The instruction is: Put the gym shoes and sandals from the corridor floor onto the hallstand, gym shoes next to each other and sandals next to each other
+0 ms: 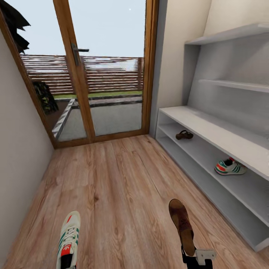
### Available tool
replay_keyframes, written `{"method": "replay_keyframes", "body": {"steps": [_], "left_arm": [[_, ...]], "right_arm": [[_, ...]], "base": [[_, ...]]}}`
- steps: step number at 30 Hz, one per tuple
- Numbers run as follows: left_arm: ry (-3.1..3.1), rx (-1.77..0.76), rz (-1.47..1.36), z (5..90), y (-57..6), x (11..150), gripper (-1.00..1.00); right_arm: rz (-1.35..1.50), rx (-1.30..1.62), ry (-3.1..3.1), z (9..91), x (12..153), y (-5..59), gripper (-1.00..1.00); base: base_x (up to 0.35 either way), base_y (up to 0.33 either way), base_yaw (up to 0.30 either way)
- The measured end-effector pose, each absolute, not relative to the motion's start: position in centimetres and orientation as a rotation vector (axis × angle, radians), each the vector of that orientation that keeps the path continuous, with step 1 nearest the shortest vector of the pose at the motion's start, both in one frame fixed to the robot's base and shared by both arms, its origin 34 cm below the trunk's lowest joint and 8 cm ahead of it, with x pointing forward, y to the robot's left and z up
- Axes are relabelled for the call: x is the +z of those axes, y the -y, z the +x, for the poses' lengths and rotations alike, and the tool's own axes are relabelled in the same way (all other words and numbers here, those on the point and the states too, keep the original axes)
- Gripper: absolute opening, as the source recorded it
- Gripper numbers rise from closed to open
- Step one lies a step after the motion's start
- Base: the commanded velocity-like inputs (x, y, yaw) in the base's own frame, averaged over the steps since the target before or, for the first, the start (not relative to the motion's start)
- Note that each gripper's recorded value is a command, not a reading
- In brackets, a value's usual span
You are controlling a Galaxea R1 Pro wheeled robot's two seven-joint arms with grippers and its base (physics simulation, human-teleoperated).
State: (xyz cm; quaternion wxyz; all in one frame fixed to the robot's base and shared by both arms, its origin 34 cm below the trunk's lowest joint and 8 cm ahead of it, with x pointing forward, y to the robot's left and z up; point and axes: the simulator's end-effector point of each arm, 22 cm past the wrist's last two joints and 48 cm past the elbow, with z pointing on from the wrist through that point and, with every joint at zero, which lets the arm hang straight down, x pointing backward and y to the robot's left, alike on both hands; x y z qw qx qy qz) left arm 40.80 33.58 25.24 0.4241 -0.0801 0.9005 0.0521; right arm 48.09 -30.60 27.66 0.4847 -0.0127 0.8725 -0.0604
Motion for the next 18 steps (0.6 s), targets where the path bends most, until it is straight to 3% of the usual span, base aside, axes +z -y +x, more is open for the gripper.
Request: {"method": "replay_keyframes", "body": {"steps": [18], "left_arm": [[-2.253,0.13,-0.199,40.8,-33.56,25.24,-1.0]], "right_arm": [[-0.031,-0.147,-2.125,48.08,27.64,30.58,-1.0]], "base": [[0.285,0.202,-0.263]]}}
